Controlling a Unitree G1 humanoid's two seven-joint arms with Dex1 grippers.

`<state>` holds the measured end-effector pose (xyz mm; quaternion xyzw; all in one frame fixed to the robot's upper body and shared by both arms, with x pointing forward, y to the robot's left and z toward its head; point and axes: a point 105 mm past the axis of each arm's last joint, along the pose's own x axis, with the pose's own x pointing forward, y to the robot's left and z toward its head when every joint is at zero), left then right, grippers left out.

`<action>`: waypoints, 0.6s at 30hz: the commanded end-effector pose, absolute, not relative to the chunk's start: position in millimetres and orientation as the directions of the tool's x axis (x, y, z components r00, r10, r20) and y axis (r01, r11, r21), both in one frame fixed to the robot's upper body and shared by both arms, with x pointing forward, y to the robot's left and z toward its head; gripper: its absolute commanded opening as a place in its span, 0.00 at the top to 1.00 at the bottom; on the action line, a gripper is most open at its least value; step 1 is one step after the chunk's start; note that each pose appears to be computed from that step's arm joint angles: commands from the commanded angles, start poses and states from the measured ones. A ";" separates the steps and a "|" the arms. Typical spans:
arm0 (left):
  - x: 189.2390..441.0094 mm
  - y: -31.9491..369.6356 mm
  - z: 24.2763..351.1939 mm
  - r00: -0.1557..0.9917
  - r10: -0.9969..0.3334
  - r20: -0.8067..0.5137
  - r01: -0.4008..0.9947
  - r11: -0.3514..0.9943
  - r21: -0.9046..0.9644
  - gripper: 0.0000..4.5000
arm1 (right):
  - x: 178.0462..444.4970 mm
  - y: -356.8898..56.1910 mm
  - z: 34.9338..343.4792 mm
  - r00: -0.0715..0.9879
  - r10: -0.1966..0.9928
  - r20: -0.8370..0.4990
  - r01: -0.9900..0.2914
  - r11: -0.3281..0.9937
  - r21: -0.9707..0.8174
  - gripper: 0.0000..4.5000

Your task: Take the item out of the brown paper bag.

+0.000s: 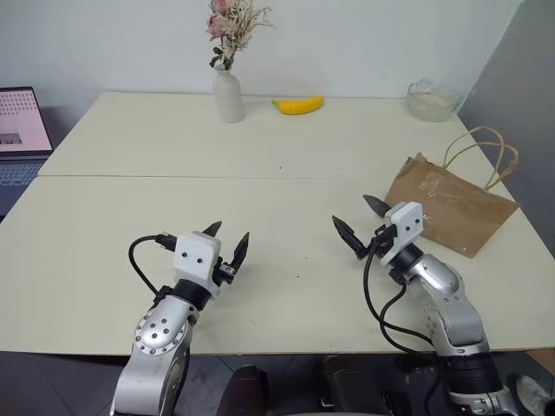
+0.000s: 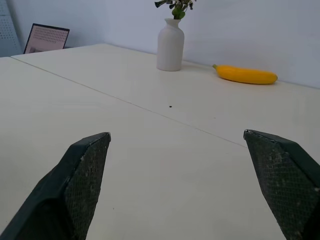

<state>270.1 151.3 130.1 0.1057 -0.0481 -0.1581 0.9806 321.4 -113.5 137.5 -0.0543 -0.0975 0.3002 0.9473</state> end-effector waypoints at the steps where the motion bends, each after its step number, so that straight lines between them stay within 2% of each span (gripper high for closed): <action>1: 266.6 146.7 145.0 0.930 -0.348 0.114 0.318 0.922 0.223 0.33 | 318.8 -112.1 152.2 0.787 0.582 0.208 -0.550 0.813 -0.193 0.00; 11: 263.7 133.4 144.0 0.894 -0.442 0.073 0.403 0.864 0.304 0.33 | 316.6 -113.5 146.1 0.798 0.574 0.184 -0.544 0.817 -0.193 0.00; 18: 258.3 122.5 152.6 0.842 -0.534 0.071 0.500 0.824 0.267 0.33 | 311.1 -116.6 147.9 0.800 0.577 0.164 -0.544 0.813 -0.208 0.00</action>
